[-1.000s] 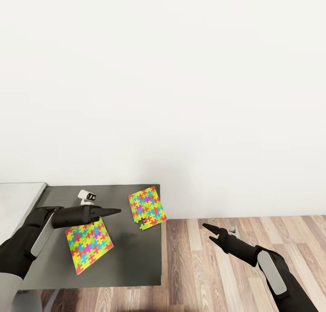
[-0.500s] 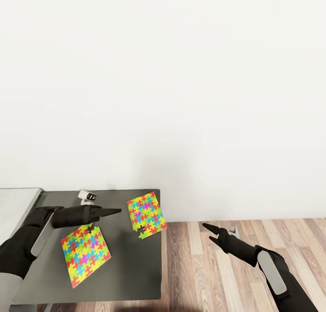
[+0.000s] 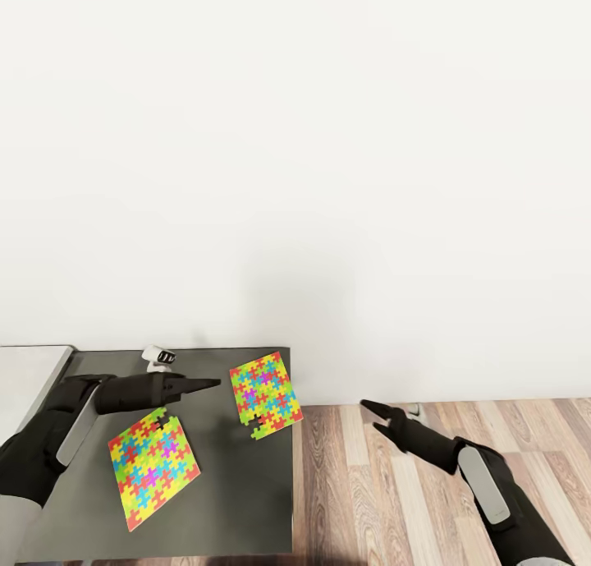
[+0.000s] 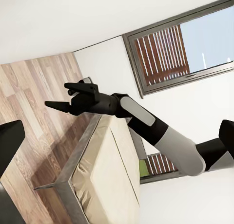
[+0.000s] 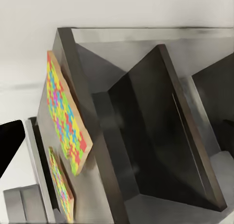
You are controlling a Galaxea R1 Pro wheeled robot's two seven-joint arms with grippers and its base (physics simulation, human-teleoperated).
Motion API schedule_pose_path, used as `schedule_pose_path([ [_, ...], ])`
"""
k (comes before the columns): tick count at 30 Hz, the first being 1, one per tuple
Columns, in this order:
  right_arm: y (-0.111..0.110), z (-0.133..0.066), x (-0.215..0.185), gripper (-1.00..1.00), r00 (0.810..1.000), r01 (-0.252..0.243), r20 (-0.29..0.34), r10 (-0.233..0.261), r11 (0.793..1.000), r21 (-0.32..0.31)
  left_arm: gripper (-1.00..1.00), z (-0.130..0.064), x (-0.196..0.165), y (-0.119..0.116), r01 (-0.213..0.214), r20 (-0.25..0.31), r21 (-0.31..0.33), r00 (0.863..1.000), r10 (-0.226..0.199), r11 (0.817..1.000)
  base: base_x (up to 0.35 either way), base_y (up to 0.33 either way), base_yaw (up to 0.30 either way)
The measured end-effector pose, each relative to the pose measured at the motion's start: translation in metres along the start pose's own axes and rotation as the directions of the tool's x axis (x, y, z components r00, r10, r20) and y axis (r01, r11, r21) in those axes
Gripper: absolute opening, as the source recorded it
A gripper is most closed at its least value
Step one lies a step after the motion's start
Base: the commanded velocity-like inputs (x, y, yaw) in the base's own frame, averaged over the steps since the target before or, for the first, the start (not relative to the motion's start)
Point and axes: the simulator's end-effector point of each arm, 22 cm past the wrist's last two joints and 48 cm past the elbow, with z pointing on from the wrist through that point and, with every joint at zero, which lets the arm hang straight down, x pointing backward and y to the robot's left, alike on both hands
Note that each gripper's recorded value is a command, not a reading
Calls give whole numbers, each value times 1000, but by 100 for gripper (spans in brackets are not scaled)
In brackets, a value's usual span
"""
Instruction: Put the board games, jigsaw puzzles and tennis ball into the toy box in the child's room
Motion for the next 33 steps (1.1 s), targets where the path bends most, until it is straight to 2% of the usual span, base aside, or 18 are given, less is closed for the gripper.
schedule_pose_path([
  [7, 8, 8, 3, 100, 1000, 19, -24, -19, 1000, -6, 100, 0, 0, 0, -2, 0, 1, 1000, 2, 1000, 0, 0, 0],
  [13, 26, 32, 4, 100, 996, 45, -74, -47, 999, -22, 100, 2, 0, -1, -4, 1, 4, 1000, 4, 1000, 0, 0, 0],
  [18, 9, 44, 12, 100, 994, 4, -108, -2, 1000, 11, 100, 0, 0, -1, -6, 2, 2, 1000, 6, 1000, 0, 0, 0],
  [33, -4, 48, 11, 100, 994, -9, -106, 12, 1000, 23, 100, 1, 2, 6, 6, 0, 0, 1000, -6, 1000, 0, 0, 0],
])
